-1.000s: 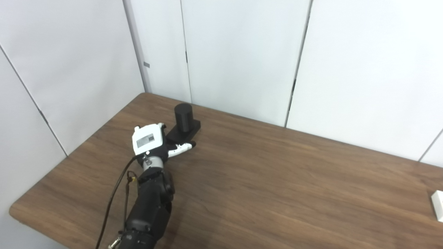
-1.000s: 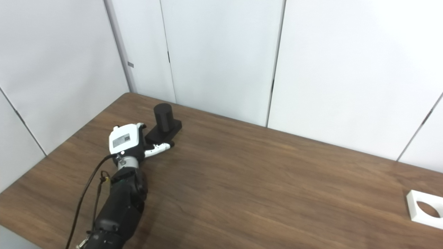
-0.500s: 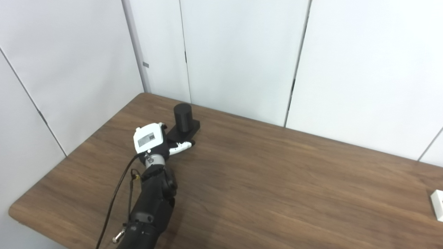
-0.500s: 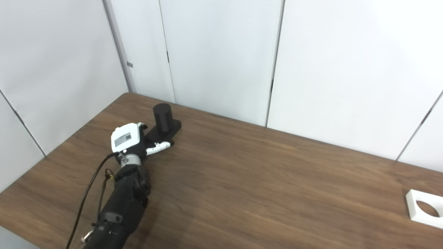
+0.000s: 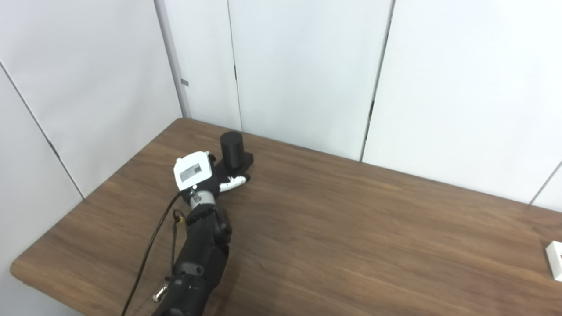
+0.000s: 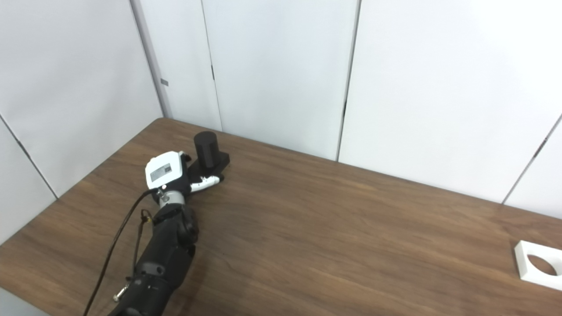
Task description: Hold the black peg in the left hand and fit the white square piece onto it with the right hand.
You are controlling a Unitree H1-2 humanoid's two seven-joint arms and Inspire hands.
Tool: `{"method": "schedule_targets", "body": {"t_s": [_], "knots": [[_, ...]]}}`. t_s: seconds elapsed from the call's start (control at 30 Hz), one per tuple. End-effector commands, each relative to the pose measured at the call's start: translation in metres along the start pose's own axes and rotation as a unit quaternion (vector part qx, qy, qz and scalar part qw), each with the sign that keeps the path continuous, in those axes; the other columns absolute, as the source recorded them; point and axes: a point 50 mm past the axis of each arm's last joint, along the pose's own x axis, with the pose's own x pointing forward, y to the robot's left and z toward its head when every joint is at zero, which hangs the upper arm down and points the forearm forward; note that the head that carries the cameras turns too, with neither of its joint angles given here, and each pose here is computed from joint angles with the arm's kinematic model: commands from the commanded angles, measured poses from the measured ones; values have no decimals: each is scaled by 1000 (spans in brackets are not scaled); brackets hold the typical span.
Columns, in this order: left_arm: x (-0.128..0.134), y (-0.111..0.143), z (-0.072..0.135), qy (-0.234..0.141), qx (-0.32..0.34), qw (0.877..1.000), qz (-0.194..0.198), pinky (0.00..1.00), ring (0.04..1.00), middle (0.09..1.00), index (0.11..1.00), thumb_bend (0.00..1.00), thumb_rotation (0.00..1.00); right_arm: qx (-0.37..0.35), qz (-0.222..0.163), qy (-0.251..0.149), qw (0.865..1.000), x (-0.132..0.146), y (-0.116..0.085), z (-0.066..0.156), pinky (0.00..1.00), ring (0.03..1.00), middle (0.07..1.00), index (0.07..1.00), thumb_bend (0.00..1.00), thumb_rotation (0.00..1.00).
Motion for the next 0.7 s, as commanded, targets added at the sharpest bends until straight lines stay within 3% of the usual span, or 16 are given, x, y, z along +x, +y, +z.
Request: {"method": "schedule_targets", "body": {"t_s": [0.0,0.13,0.37,0.67], "knots": [[15,24,14,-16,-10,999,51,929,844,809,694,890,553,16,-7,-28,999,-2,5,12,940,905,888,881,623,1000],[15,23,12,-17,-5,999,51,880,817,778,656,867,527,15,-8,-29,999,-2,5,13,951,906,888,883,612,1000],[17,21,8,-16,22,999,45,865,811,789,720,865,571,9,-6,-29,1000,-3,5,13,945,907,890,888,613,1000],[16,15,4,-14,33,999,35,820,799,780,680,874,563,18,-5,-30,999,-3,5,13,943,896,879,881,598,1000]]}}
